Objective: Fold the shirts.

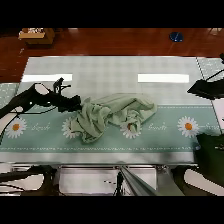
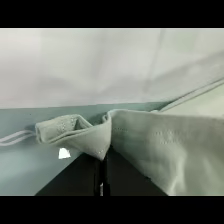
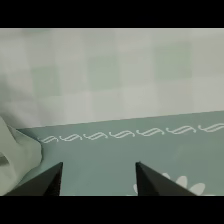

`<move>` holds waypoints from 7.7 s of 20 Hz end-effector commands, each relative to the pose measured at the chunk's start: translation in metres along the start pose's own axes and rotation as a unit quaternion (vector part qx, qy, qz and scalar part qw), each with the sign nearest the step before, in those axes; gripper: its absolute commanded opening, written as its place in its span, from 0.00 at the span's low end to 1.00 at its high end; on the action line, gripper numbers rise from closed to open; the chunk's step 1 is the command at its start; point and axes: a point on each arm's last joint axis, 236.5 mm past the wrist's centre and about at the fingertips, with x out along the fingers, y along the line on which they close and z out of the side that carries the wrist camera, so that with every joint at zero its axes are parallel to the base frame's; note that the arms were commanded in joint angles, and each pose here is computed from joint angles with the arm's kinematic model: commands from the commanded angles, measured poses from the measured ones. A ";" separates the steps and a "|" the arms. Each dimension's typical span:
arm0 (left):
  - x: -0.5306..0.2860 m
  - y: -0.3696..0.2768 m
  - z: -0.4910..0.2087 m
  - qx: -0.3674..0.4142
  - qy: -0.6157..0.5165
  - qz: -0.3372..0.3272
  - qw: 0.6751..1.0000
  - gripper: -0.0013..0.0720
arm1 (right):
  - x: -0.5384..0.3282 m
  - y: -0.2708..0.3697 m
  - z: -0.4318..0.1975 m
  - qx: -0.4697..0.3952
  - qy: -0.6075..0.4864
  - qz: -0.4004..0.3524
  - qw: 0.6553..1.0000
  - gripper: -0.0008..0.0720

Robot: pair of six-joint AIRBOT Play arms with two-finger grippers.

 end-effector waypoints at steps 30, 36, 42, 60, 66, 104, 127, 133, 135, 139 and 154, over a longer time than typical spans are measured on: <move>-0.471 -0.193 0.062 0.232 -0.517 -0.075 0.821 0.05 | -0.216 0.165 0.098 -0.163 -0.358 0.104 0.914 0.05; -0.587 -0.266 -0.040 0.310 -0.621 -0.118 0.710 0.05 | -0.372 0.214 0.070 -0.187 -0.498 0.125 0.837 0.05; -0.661 -0.298 -0.170 0.372 -0.706 -0.108 0.594 0.05 | -0.439 0.246 -0.010 -0.217 -0.500 0.145 0.826 0.05; -0.405 -0.084 -0.019 0.219 -0.401 0.125 0.881 0.05 | -0.170 0.145 -0.065 -0.104 0.037 0.102 0.989 0.05; -0.311 -0.080 0.111 0.166 -0.395 0.010 0.903 0.05 | -0.031 0.118 0.024 -0.039 0.055 0.129 0.989 0.05; -0.018 -0.031 -0.177 -0.051 0.105 -0.085 0.990 0.86 | 0.008 -0.107 0.020 0.089 0.093 -0.051 0.990 0.61; 0.054 -0.065 -0.167 -0.100 0.068 -0.101 0.988 0.05 | 0.029 -0.098 0.031 0.093 0.070 -0.014 0.993 0.73; 0.034 -0.084 -0.156 -0.077 0.038 -0.130 0.988 0.05 | 0.092 -0.078 0.011 0.145 0.101 0.073 0.981 0.73; 0.030 -0.087 -0.154 -0.074 0.032 -0.135 0.988 0.05 | 0.106 -0.077 0.015 0.160 0.092 0.088 0.979 0.73; 0.026 -0.090 -0.153 -0.072 0.028 -0.139 0.987 0.05 | 0.127 -0.071 0.036 0.199 0.053 0.123 0.971 0.73; -0.322 -0.209 0.004 0.181 -0.436 -0.254 0.844 0.05 | -0.117 0.072 0.155 -0.065 -0.239 0.187 0.951 0.05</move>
